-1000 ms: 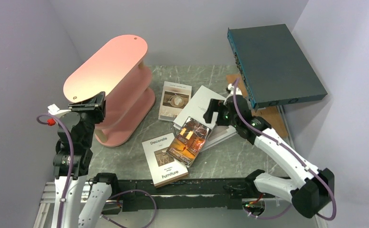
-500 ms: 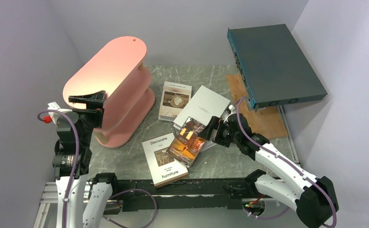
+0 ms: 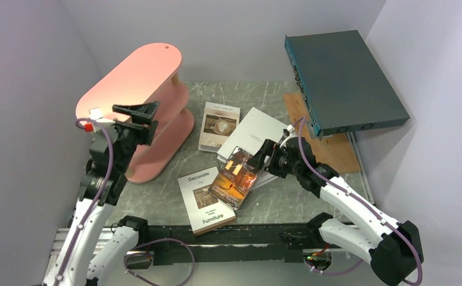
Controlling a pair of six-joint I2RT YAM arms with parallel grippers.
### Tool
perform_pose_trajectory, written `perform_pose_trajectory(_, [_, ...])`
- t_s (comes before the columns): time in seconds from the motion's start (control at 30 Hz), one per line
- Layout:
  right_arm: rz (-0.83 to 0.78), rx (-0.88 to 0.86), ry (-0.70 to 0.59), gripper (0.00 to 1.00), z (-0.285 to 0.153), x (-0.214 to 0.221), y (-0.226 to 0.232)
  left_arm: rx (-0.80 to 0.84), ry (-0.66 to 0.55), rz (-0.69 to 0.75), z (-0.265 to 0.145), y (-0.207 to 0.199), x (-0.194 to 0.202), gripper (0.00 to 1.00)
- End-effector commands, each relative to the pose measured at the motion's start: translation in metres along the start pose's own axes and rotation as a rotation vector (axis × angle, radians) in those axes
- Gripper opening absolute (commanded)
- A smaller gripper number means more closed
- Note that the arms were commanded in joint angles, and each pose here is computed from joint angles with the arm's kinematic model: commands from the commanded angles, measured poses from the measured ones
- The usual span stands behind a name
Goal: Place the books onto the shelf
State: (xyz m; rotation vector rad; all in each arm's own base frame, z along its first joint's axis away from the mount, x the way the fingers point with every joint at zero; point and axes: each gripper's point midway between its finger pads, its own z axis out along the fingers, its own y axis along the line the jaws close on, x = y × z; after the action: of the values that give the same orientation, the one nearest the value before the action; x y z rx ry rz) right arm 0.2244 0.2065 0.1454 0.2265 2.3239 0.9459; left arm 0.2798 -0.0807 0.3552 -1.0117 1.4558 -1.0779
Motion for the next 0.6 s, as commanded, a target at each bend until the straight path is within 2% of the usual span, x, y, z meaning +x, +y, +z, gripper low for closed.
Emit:
perform_pose_trajectory(0.0, [-0.03, -0.05, -0.064, 1.0, -0.006, -0.021, 0.021, 0.106, -0.016, -0.059, 0.028, -0.041, 0.01, 0.99])
perform_pose_trajectory(0.17, [-0.041, -0.041, -0.069, 1.0, -0.012, -0.022, 0.022, 0.105, -0.008, -0.105, 0.047, -0.042, 0.02, 0.99])
perform_pose_trajectory(0.33, [-0.053, -0.024, -0.074, 1.0, -0.015, -0.021, 0.016, 0.103, 0.025, -0.097, 0.04, -0.04, 0.028, 0.99])
perform_pose_trajectory(0.47, [-0.06, -0.007, -0.052, 1.0, -0.012, -0.015, 0.01, 0.082, 0.115, 0.022, 0.021, -0.044, 0.047, 0.99])
perform_pose_trajectory(0.57, [-0.029, -0.026, -0.01, 1.0, -0.006, -0.002, 0.006, 0.126, 0.231, 0.16, 0.005, -0.054, 0.075, 0.99])
